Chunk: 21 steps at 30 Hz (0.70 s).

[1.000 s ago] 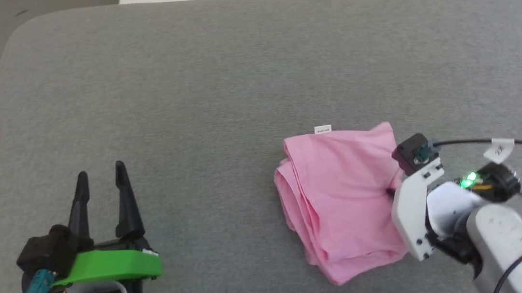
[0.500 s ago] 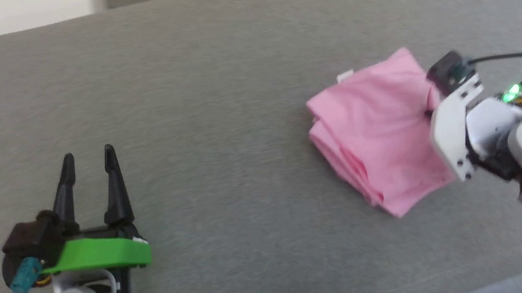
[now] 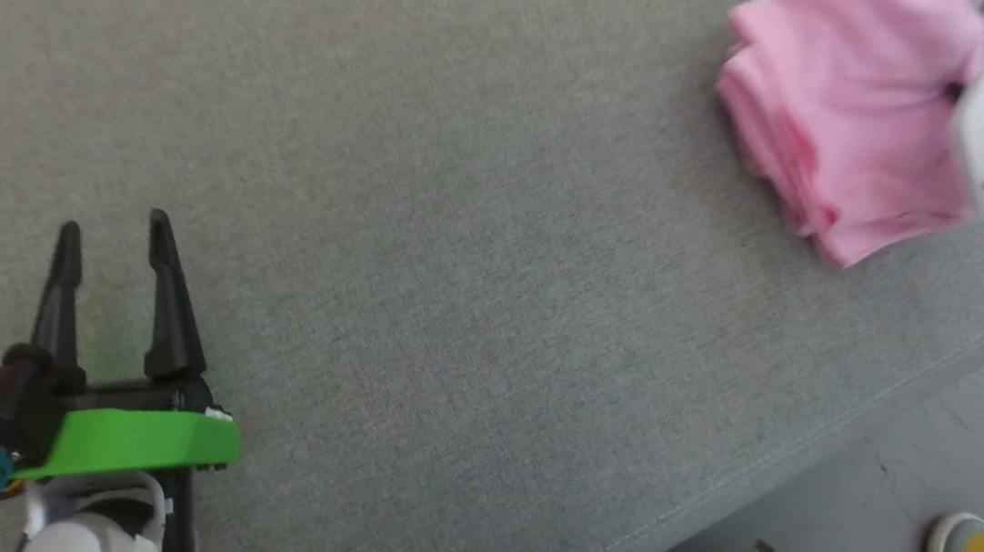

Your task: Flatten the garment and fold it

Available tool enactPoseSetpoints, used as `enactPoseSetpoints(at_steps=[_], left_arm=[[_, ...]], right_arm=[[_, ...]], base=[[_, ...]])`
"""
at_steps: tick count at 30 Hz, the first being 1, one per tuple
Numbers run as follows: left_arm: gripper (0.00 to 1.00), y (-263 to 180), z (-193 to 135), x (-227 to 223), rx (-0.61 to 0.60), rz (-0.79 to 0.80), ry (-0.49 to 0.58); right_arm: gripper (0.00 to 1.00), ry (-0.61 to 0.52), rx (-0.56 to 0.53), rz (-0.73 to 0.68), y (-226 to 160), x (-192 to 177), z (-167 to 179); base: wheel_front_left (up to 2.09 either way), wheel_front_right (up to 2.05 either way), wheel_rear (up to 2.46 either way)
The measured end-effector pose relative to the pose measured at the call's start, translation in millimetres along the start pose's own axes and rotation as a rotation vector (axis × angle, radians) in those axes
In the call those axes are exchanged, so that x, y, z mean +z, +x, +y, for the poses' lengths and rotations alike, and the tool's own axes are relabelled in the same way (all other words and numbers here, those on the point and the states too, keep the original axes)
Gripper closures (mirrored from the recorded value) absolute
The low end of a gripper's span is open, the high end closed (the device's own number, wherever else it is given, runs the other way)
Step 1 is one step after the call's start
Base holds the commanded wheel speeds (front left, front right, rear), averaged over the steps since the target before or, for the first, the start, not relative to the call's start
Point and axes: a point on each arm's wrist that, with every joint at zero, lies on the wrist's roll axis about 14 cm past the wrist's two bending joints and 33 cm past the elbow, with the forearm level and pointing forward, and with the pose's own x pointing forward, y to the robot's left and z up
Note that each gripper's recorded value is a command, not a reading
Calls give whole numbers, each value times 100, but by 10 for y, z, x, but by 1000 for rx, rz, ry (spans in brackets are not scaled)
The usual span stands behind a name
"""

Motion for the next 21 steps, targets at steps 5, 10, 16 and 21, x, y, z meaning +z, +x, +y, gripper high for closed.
enactPoseSetpoints(at_steps=[5,10,16,21], left_arm=[[0,34,242,-133,49,23,1],[0,-14,552,-279,104,60,31],[0,-134,788,-361,164,93,55],[0,-236,812,-306,185,88,58]], right_arm=[[100,25,-82,29,209,-72,-247],[20,19,-121,16,471,24,-267],[0,23,-141,67,674,-32,-230],[0,48,-155,12,632,178,-310]], base=[[0,0,0],[0,0,0],[0,0,0],[0,0,0]])
